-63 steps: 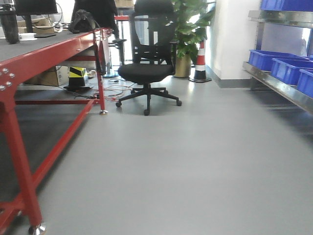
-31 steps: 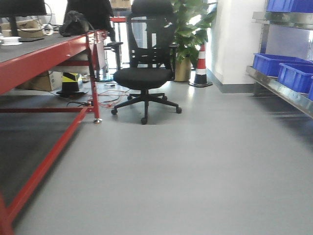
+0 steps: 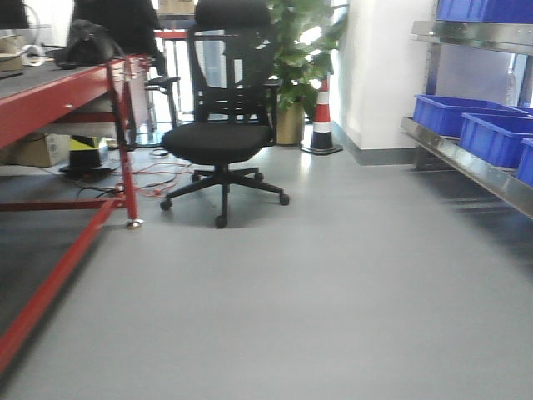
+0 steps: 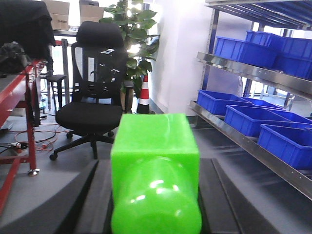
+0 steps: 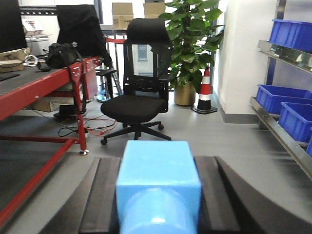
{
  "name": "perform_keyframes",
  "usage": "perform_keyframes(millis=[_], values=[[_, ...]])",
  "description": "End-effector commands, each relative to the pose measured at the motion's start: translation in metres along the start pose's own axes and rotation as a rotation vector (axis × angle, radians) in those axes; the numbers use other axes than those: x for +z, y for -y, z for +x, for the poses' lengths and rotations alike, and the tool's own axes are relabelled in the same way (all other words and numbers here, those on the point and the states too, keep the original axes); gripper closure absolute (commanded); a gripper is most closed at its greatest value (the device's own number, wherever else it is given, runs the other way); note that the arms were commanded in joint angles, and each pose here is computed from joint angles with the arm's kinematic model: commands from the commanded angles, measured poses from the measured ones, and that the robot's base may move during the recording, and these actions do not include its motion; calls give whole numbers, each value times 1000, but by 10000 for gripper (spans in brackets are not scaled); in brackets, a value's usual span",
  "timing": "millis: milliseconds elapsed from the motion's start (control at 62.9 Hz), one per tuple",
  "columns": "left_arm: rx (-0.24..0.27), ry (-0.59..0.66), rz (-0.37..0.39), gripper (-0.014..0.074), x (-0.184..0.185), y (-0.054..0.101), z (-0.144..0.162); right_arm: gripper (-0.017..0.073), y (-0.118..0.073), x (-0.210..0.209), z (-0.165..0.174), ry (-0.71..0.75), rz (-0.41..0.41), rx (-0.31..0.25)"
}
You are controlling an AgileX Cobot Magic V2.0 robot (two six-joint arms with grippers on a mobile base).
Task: Grab block from conveyor and place in blue bin
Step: 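Drive up to the steel shelf of blue bins holding both blocks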
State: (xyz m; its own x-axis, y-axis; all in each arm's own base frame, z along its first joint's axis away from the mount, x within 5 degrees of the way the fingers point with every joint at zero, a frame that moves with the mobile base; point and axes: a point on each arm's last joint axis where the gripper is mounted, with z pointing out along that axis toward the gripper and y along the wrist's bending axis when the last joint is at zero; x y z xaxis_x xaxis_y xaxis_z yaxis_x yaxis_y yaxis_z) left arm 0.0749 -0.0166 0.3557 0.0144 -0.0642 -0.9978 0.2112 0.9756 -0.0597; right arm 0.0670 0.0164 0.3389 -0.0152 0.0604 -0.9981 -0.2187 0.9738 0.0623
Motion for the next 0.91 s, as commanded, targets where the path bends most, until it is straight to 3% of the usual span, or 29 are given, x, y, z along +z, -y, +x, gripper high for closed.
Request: perform_keyframes(millis=[0,890], values=[[-10,21,7,704,-1,1,-2,722,0,0,-1,15,3,-10],[-10,21,7,704,-1,1,-2,722,0,0,-1,17,3,-10]])
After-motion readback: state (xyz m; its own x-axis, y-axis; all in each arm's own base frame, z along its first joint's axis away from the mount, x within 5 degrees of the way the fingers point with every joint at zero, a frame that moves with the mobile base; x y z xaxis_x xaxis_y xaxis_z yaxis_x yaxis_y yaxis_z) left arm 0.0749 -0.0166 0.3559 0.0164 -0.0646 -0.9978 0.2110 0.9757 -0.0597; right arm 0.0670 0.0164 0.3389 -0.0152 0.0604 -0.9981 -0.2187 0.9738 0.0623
